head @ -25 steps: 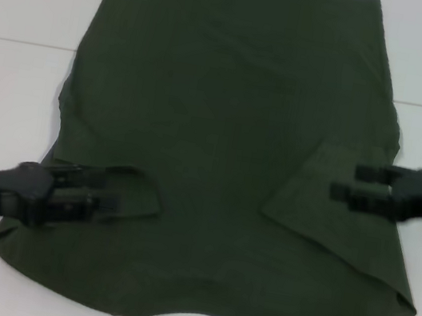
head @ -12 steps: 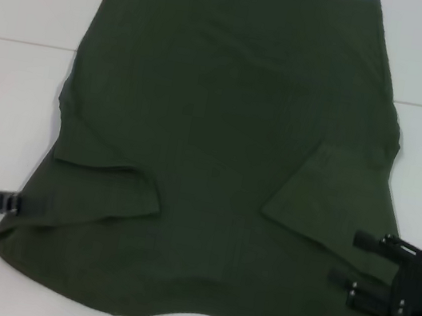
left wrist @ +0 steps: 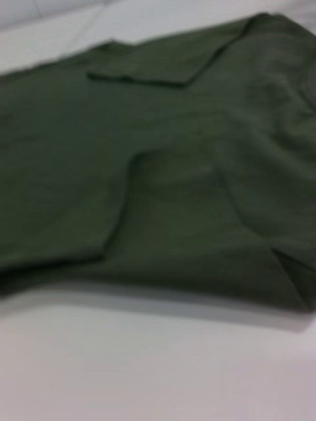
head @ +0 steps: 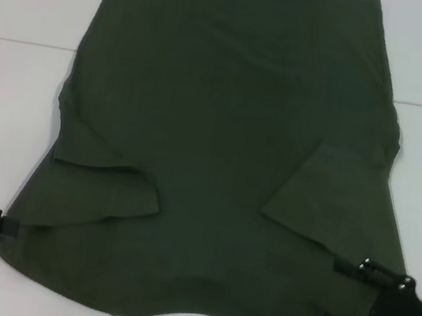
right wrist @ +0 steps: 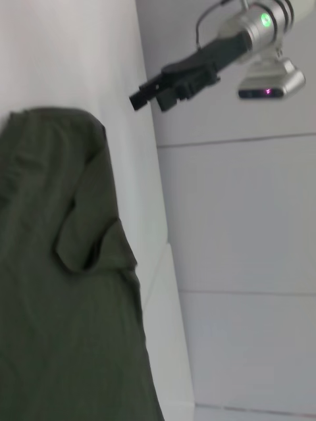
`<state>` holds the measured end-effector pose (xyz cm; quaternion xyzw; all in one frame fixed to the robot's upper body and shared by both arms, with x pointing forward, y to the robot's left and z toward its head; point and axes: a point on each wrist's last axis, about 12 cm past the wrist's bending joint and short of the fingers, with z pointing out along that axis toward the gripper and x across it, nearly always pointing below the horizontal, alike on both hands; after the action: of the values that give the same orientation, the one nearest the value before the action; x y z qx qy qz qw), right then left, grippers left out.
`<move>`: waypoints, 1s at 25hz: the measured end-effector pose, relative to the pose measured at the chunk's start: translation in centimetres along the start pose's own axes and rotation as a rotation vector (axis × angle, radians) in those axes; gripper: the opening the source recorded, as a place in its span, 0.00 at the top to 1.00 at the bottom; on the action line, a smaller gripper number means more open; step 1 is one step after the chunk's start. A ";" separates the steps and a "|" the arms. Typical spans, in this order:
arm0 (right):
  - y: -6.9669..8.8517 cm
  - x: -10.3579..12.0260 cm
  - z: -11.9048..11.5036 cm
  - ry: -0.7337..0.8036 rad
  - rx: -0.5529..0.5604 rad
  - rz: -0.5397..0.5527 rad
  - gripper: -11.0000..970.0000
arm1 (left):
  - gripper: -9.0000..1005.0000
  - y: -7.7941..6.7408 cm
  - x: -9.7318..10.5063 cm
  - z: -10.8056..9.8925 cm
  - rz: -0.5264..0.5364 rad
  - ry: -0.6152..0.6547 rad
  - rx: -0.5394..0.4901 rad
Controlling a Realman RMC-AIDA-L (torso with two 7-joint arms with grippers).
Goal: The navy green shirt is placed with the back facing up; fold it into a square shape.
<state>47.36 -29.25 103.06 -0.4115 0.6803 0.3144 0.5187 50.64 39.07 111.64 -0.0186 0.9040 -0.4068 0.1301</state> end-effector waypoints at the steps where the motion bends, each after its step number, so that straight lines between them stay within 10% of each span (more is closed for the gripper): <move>1: 0.1 0.1 0.1 0.008 -0.013 -0.001 0.19 | 0.28 0.0 -0.2 0.2 -0.009 0.009 -0.014; 25: 0.8 0.6 0.7 0.013 -0.041 -0.020 0.18 | 0.28 1.3 -1.8 2.0 -0.126 -0.034 -0.203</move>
<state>46.86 -28.39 102.30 -0.4307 0.6729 0.3205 0.5090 53.01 38.77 109.79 -0.0951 0.9353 -0.3202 0.1170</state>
